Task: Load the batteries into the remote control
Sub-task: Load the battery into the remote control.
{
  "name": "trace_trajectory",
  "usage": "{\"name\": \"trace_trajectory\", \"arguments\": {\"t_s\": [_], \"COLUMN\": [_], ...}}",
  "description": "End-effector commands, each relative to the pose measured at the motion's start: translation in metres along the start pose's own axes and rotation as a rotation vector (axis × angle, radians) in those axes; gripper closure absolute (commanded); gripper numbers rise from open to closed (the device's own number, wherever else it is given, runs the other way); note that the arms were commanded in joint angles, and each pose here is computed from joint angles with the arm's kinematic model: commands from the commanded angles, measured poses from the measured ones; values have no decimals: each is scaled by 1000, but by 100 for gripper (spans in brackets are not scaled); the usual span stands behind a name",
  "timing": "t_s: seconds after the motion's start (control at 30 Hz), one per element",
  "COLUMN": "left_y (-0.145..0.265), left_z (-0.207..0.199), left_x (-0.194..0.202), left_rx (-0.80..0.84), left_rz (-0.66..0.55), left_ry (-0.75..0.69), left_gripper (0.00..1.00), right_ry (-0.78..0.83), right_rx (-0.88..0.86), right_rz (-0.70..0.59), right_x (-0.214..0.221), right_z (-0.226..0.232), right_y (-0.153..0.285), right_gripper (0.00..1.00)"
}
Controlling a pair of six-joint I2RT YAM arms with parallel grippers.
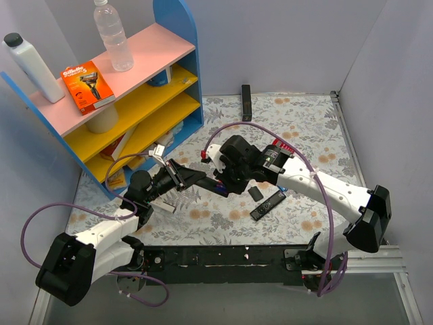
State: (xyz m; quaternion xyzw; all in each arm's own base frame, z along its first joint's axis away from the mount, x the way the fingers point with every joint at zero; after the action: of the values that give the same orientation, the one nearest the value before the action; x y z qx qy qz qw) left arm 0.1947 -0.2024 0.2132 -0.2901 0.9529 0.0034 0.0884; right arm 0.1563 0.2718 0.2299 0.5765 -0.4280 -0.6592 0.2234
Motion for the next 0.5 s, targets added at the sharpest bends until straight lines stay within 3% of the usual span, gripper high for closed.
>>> {"name": "trace_trajectory", "arguments": {"t_s": [0.0,0.27,0.33,0.37,0.47], "left_y": [5,9,10,9,9], "left_z": [-58,-66,-67,-68,-66], "left_x": [8,9,10,10,11], "left_rx": [210,264,270,275,267], "left_rz": [73,82,89,92,98], "left_ry": [102,64,58,51,47], "left_gripper": [100,100,100,100,100], "right_ry": [-25,-46,-47,-48,-51], "right_rx": [54,129,123,119,99], "right_rz": [-47,-26,-31,-35,-64], "right_x": [-21,-16,-16,-16,-19], "right_z": [-10,-18,-18,-17,-16], "right_y": [-16,-16,-14,-13,-9], "right_gripper": [90,85,79,71,71]}}
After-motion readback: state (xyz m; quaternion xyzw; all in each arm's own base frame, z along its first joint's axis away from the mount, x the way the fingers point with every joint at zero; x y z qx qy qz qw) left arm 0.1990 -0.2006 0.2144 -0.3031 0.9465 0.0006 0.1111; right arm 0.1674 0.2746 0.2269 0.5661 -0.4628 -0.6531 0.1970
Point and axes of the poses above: each gripper's point midway between its finger pads, its own y axis back along the fingers, its own z axis along the line the jaws close on, x = y × z, the point moved 5 cm from there along y, back along the fingers, and after that the axes turned 8 degrees about y, right-handed, at the moved point
